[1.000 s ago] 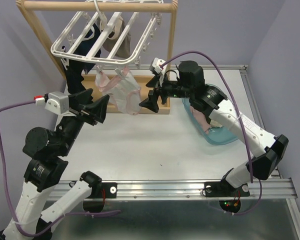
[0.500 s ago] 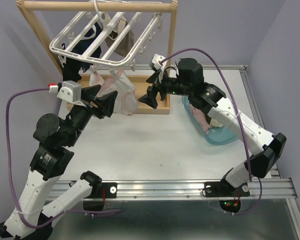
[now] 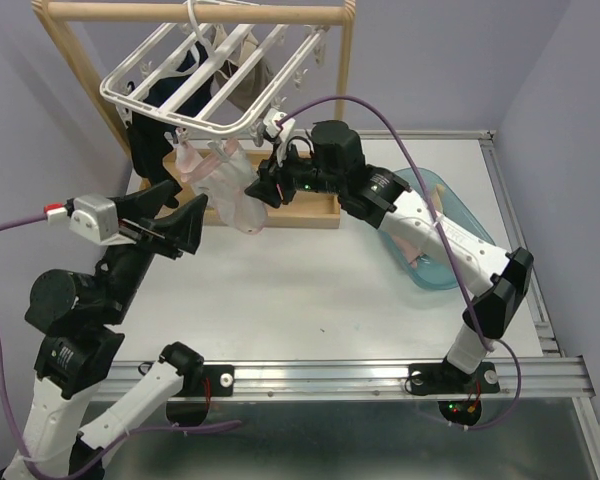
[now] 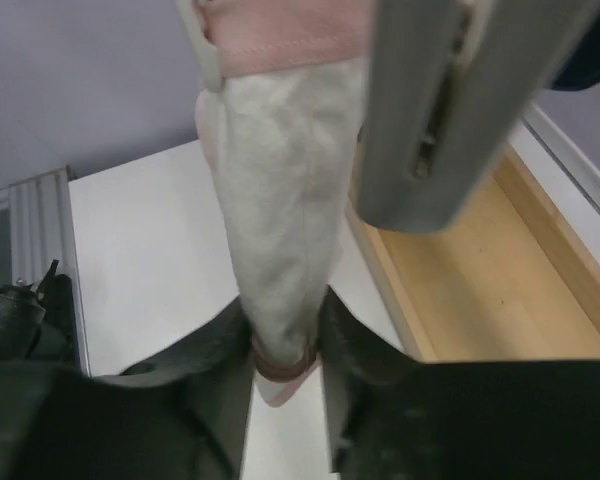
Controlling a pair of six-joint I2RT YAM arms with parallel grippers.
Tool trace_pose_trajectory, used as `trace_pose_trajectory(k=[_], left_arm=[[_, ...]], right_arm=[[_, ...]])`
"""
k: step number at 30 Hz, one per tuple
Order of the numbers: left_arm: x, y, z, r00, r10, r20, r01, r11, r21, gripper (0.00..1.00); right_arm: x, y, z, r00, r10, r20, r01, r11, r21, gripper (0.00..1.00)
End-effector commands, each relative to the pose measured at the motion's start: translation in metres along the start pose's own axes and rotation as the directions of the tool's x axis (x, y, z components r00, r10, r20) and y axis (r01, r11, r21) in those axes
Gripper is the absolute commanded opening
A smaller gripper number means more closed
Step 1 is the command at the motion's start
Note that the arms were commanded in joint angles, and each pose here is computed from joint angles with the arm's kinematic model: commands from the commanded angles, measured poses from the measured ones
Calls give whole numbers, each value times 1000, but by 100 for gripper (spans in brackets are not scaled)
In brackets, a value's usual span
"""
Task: Remove the underwear clipped to the hanger
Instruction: Adjust the hanger on the clothesline.
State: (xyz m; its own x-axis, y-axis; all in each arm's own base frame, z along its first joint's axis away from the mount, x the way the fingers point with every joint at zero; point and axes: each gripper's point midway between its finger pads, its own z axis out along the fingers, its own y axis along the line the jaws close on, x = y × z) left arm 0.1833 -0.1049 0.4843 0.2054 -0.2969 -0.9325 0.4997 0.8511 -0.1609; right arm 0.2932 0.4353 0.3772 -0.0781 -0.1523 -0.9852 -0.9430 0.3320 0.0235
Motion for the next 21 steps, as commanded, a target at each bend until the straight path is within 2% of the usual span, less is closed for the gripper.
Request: trace_pose_trajectory(k=[1,3,6,9,15,21], left_arm=[[-4,5,-5,999,20,36,-19,1000,-18,77],[-5,6,-9,999,20,49,-18,1000,-24,77],[-1,12,-8,998,41,50,-39,998,-51,77],[-1,12,-1,995,69,66,-66,997,-44,77],[1,-19,29,996,70,61,-76,991,113,77],[11,-40,62,994,105,41,-112,965,238,85]], right_arm=[[-51,-8,-14,992,-7,124,-4,996,86,28],[-46,-11,-21,993,-24,115,11,993,113,12],[-39,-14,-35,993,-59,101,43,987,152,3],[-31,-23,-46,990,-108,88,86,972,219,1],[-32,-35,-80,979,-179,97,147,951,273,1],[-18,-49,-97,981,-168,95,136,951,278,0]])
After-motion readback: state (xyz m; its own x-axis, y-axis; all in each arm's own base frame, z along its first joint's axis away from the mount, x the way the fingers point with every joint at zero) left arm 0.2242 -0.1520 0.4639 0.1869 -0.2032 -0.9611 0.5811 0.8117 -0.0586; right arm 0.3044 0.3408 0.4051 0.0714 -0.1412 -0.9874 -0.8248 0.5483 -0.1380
